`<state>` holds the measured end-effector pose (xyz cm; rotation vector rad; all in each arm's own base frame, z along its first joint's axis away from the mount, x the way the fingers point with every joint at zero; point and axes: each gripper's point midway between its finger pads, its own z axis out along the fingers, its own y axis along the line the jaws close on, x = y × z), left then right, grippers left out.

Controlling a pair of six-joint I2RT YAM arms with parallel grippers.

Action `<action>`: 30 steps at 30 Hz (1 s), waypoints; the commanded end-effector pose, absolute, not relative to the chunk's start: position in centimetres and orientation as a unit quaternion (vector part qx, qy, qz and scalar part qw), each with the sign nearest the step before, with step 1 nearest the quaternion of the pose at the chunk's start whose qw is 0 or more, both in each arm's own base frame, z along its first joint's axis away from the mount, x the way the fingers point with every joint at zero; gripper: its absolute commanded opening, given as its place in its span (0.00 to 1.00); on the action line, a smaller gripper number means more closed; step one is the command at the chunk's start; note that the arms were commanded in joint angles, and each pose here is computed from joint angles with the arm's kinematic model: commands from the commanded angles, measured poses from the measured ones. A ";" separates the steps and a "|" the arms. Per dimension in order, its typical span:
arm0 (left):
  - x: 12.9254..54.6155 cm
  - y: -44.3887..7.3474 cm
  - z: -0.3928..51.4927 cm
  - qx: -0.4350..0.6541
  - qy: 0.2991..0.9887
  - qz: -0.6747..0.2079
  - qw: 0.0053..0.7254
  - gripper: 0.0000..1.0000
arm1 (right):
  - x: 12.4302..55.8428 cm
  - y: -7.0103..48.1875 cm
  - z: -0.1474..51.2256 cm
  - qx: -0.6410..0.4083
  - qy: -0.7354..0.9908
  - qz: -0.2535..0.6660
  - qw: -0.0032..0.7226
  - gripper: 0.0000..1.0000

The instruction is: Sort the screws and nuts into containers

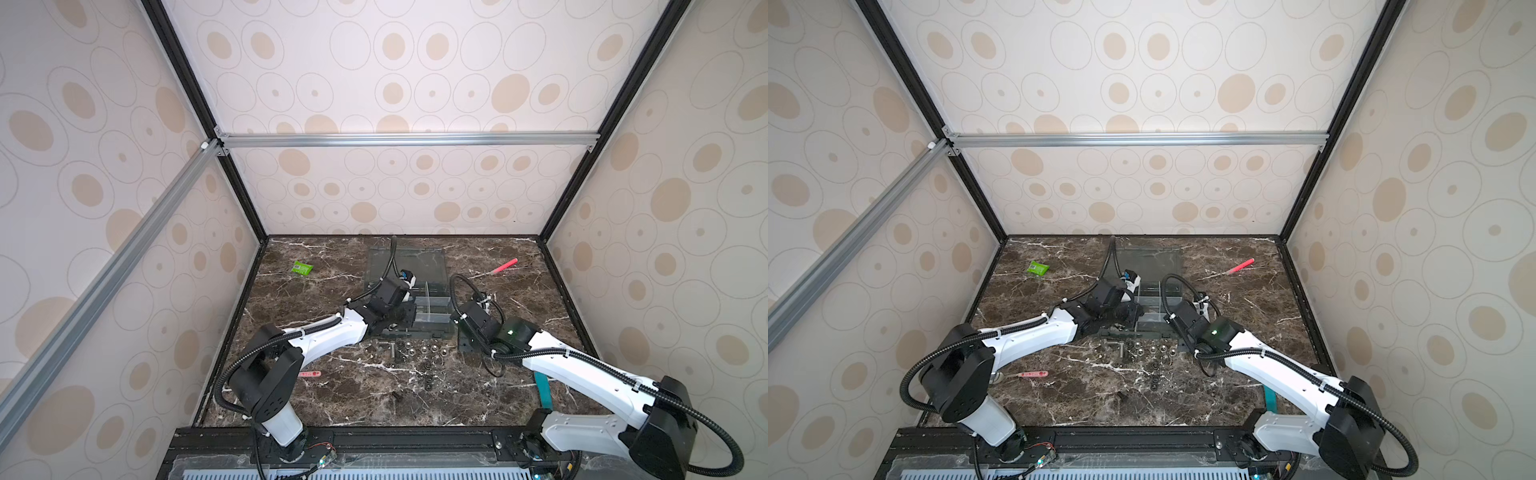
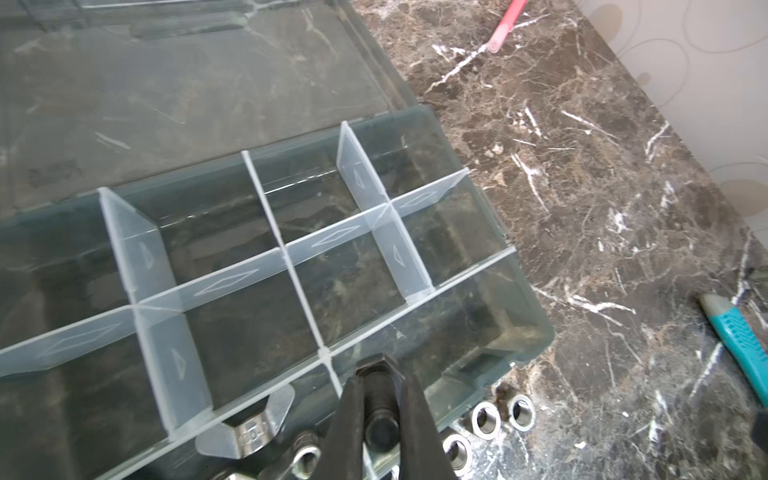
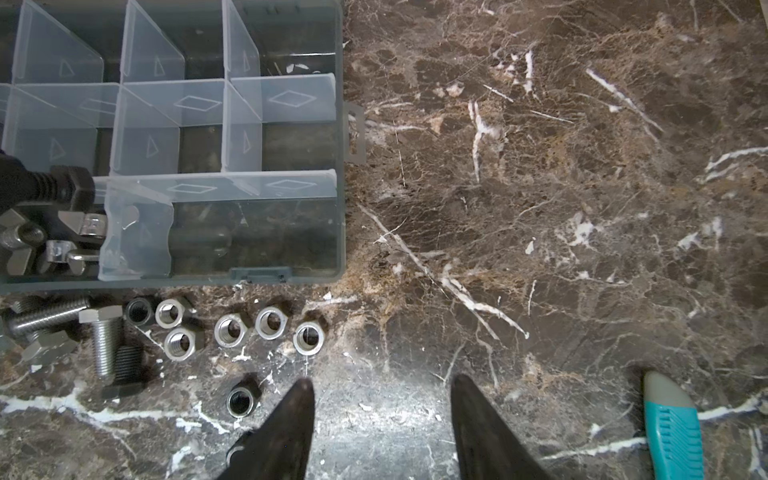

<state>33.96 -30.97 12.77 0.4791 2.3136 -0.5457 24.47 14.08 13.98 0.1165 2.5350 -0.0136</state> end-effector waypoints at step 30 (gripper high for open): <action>34.2 -29.0 18.1 0.107 0.865 -0.251 0.421 0.32 | 25.4 16.8 12.4 -0.021 0.972 0.018 0.234 0.58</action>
